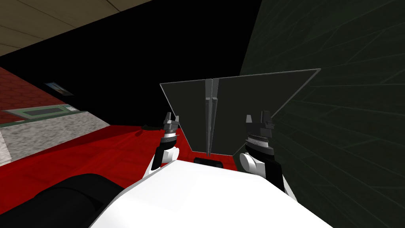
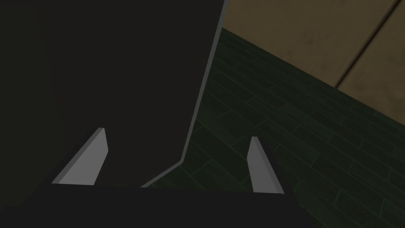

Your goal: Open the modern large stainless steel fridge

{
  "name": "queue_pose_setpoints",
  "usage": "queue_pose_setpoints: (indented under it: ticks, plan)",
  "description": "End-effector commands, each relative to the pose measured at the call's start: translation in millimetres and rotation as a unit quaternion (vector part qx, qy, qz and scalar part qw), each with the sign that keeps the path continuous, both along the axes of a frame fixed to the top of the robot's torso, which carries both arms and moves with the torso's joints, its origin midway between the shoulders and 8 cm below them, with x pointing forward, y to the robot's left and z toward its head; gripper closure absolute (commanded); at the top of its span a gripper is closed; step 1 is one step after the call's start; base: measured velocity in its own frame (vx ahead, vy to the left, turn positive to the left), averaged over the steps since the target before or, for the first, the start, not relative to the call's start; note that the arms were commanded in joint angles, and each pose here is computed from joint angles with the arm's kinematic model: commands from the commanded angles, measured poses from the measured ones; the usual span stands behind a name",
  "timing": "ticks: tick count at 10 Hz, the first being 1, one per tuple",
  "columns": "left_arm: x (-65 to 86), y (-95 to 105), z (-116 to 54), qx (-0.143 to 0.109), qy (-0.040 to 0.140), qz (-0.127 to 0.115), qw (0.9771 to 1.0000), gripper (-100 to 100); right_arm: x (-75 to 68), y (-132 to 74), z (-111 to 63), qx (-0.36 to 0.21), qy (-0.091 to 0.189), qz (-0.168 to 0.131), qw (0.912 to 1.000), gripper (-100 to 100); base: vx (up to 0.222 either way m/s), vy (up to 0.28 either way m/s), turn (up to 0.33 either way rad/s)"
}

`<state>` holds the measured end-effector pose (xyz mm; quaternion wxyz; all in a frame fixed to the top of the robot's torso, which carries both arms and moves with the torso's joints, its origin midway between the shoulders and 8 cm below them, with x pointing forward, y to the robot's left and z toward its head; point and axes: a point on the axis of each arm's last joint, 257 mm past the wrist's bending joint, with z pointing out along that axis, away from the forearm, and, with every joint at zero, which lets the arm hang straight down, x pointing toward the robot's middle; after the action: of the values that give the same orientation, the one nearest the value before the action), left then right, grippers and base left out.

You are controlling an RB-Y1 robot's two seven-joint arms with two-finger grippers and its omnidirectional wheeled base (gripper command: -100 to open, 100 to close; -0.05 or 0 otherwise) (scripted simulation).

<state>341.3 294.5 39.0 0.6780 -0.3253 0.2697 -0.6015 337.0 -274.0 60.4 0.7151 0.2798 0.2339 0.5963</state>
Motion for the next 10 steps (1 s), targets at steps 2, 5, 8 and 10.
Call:
queue_pose_setpoints:
  ticks: [2,5,8,10]
  plan:
    - [0.0,0.0,0.0,0.0,0.0,0.0,1.0,0,0.0,0.0,0.0,0.0,0.0,0.0,1.0,0,0.0,0.0,0.0]
    - [0.0,0.0,0.1,0.0,0.0,0.0,1.0,0,2.0,3.2,-3.3,-0.025,0.008,0.005,0.9996,-100,0.003,0.005,-0.01]
    - [0.1,0.0,-0.2,0.0,0.0,0.0,1.0,0,5.6,5.6,-10.5,-0.066,0.021,0.01,0.9975,-100,0.006,0.039,-0.033]
    - [0.1,0.0,-0.3,0.0,0.0,0.0,1.0,0,7.7,5.5,-15.0,-0.089,0.029,0.011,0.9955,-100,0.011,0.053,-0.047]
